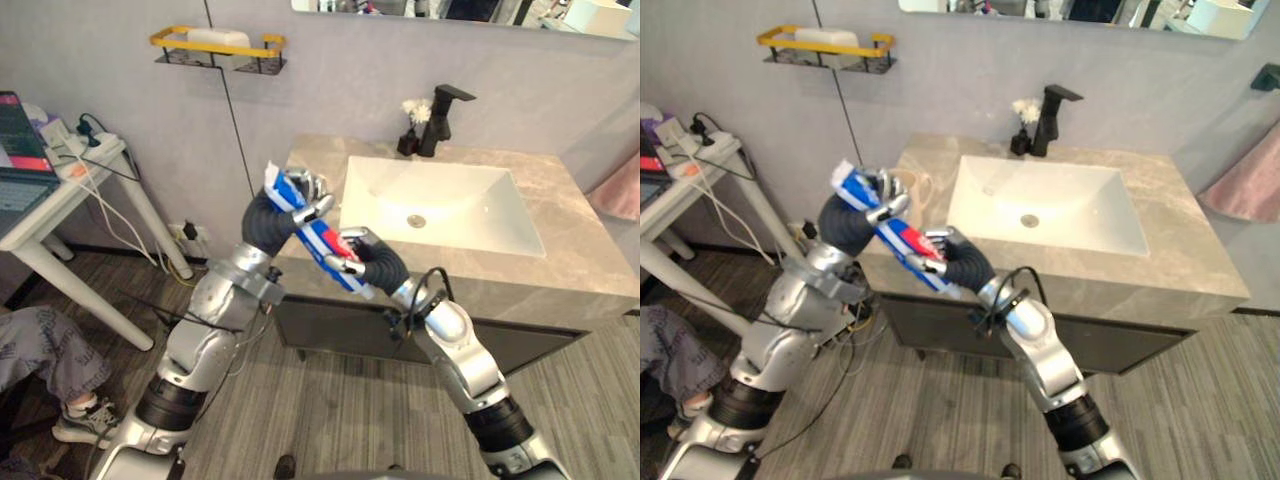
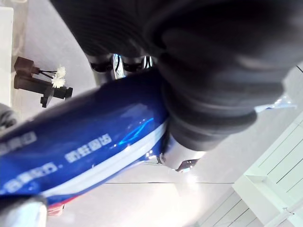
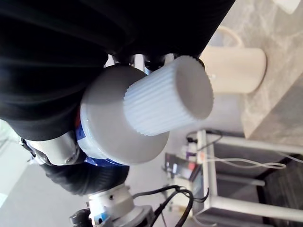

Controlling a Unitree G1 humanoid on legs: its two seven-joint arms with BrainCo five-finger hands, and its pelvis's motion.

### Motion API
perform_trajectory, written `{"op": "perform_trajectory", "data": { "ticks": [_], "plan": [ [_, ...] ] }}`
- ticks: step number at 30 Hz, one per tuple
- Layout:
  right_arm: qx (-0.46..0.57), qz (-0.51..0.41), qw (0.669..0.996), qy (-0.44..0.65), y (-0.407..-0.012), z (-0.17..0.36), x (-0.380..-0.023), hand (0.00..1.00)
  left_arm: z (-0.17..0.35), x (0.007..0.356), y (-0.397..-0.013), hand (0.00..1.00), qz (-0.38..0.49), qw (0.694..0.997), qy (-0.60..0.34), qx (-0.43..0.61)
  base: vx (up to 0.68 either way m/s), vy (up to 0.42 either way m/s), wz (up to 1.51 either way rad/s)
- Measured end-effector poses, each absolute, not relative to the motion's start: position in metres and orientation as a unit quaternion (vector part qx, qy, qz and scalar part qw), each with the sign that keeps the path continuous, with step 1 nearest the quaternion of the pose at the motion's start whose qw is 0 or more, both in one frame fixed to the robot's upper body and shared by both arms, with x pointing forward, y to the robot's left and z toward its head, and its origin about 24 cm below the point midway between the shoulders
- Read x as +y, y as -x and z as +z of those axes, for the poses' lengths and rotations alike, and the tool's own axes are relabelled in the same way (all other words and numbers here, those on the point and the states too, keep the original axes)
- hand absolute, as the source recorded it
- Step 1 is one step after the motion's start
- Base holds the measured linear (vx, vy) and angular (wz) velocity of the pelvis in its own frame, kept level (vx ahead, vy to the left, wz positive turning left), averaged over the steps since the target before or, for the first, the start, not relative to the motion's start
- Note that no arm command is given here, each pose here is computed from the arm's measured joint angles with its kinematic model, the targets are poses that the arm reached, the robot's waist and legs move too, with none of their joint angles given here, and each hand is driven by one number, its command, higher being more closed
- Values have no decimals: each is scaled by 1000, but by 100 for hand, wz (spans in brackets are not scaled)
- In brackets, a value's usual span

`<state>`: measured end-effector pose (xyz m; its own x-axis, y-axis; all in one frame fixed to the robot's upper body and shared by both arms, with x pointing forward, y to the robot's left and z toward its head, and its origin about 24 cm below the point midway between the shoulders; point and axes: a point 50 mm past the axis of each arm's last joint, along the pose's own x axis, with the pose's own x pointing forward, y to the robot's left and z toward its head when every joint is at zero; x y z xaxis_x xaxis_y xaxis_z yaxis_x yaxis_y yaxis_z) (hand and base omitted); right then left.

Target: Organize washtable

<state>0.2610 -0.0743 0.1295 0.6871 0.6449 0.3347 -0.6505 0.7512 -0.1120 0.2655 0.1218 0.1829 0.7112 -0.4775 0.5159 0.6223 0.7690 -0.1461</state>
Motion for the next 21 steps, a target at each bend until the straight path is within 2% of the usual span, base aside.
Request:
{"op": "perform_trajectory", "data": {
  "ticks": [6, 12, 19, 21],
  "plan": [
    [-182, 317, 930, -30, -266, 133, -83, 0, 186, 125, -267, 100, -287, 914, 161, -239, -6, -1, -8],
    [-247, 210, 939, -114, -269, 160, -130, 0, 190, 145, -271, 100, -243, 925, 148, -253, -5, -1, -1],
    [-209, 187, 947, -156, -257, 136, -143, 0, 194, 150, -271, 100, -227, 929, 123, -266, 0, 0, 0],
    [-199, 182, 947, -173, -254, 130, -145, 0, 199, 155, -274, 100, -207, 934, 90, -277, -26, -8, -4]
  ]
}}
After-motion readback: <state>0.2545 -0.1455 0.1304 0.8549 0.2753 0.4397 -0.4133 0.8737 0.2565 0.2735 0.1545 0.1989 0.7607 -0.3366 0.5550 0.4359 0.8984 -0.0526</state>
